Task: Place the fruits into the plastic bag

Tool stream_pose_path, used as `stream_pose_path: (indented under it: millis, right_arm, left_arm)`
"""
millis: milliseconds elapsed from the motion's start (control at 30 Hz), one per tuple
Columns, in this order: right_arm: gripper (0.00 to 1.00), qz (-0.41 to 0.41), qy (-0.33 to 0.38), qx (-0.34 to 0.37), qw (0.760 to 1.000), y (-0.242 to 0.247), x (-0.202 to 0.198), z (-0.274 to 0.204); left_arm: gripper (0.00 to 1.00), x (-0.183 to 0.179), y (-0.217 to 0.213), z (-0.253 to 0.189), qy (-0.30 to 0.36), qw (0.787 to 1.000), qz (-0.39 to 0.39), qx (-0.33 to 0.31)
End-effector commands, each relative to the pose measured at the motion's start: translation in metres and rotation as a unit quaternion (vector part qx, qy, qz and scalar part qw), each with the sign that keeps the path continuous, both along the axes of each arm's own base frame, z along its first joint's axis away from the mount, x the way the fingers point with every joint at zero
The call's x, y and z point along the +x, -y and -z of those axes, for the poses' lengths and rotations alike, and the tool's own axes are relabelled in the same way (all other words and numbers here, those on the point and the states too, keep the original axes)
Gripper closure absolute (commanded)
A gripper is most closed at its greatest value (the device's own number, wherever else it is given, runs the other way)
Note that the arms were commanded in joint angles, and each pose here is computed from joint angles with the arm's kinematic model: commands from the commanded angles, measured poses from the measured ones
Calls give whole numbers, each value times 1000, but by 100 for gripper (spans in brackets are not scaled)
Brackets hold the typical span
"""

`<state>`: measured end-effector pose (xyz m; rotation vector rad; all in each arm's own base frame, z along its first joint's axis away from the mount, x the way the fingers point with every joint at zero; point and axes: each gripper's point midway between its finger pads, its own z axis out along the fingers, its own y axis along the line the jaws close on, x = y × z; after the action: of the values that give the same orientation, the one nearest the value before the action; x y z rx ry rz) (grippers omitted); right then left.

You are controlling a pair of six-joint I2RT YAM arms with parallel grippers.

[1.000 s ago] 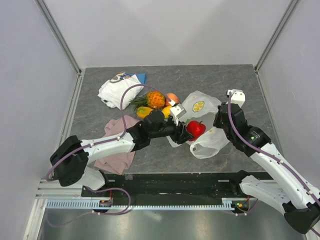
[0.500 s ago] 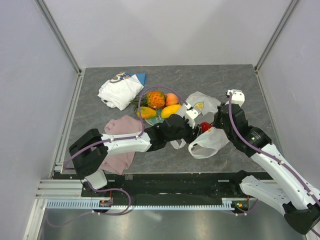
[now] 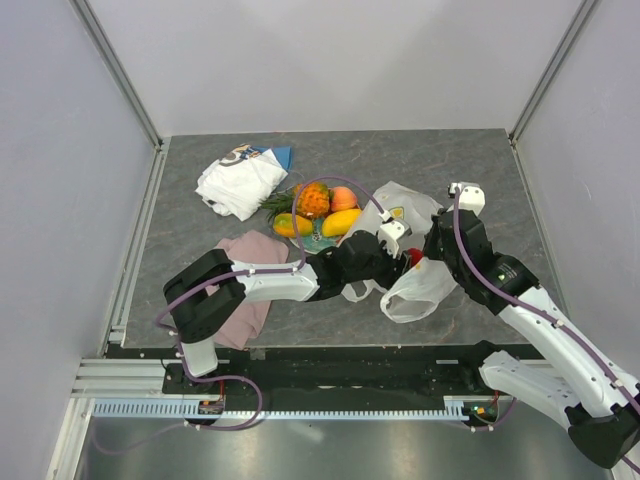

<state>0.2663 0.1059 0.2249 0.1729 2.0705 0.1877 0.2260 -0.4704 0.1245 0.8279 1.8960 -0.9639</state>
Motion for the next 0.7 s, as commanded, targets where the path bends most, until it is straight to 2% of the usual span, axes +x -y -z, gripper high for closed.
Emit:
stream_pose_path:
  millis: [0, 100, 200, 433, 667]
  right_arm:
    - [100, 3, 10, 13, 1000, -2, 3, -3]
    - [100, 6, 11, 11, 1000, 0, 2, -3]
    - [100, 8, 13, 11, 1000, 1, 2, -4]
    - [100, 11, 13, 9, 1000, 3, 1, -4]
    - [100, 29, 15, -3, 999, 12, 0, -5]
  left_arm:
    - [31, 4, 9, -23, 8, 999, -5, -42]
    - [24, 2, 8, -22, 8, 999, -2, -43]
    - [22, 0, 7, -24, 10, 999, 1, -46]
    - [21, -3, 5, -27, 14, 999, 8, -50]
    - [21, -15, -6, -51, 51, 995, 42, -69]
